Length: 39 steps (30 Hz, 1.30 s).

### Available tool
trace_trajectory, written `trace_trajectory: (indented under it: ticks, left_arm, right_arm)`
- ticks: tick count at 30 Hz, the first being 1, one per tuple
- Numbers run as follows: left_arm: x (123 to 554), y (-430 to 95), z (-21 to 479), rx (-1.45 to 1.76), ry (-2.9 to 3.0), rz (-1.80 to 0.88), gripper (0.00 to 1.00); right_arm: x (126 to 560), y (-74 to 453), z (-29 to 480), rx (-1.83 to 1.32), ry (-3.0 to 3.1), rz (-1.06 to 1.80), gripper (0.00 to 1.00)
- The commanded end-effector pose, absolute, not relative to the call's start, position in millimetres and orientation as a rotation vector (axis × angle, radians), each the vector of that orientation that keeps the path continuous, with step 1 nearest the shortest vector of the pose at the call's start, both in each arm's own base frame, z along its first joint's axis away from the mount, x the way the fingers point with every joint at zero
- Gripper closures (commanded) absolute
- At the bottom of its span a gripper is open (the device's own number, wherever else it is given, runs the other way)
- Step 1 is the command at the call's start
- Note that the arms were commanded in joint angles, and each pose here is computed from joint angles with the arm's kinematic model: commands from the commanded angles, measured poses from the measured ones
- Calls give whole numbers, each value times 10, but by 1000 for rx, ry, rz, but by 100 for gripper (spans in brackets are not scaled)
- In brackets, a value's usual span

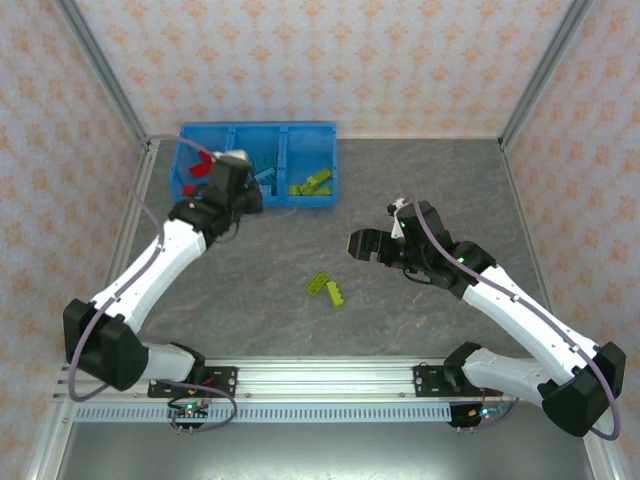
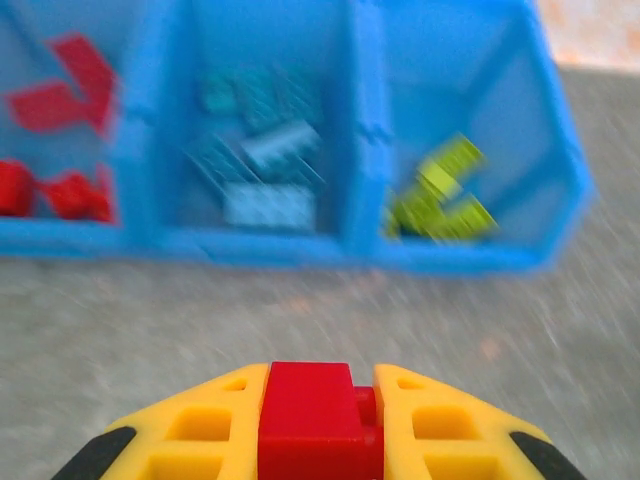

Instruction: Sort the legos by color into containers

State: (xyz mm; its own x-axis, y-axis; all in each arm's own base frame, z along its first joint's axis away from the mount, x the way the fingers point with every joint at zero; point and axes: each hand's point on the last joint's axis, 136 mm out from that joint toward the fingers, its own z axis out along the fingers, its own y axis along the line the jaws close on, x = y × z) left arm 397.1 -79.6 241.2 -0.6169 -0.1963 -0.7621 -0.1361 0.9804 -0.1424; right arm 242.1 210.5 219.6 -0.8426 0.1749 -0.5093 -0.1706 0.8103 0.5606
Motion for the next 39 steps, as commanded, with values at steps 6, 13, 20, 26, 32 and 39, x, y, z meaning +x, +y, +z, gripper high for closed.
trace_trajectory:
  ticks: [6, 13, 20, 26, 32, 39]
  left_arm:
    - [4849, 544, 2254, -631, 2204, 119, 84]
    - [5440, 818, 1793, -693, 2356, 81, 79]
    - [5506, 884, 1818, -693, 2371, 91, 62]
    - [5262, 684, 2199, -701, 2273, -79, 62]
    - [4597, 54, 2907, -560, 2109, -284, 62]
    - [3608, -872, 2996, -60, 2221, -314, 62]
  right_arm:
    - [2492, 2078, 2291, 17, 2422, 790, 9]
    - [2517, 2026, 2318, 42, 2417, 755, 9]
    - [2537, 1984, 2329, 64, 2411, 729, 9]
    - [2539, 1941, 2063, 89, 2478, 662, 9]
    - [2366, 2070, 1619, -6, 2637, 662, 12]
    - [2163, 2462, 1103, -253, 2825, 583, 18]
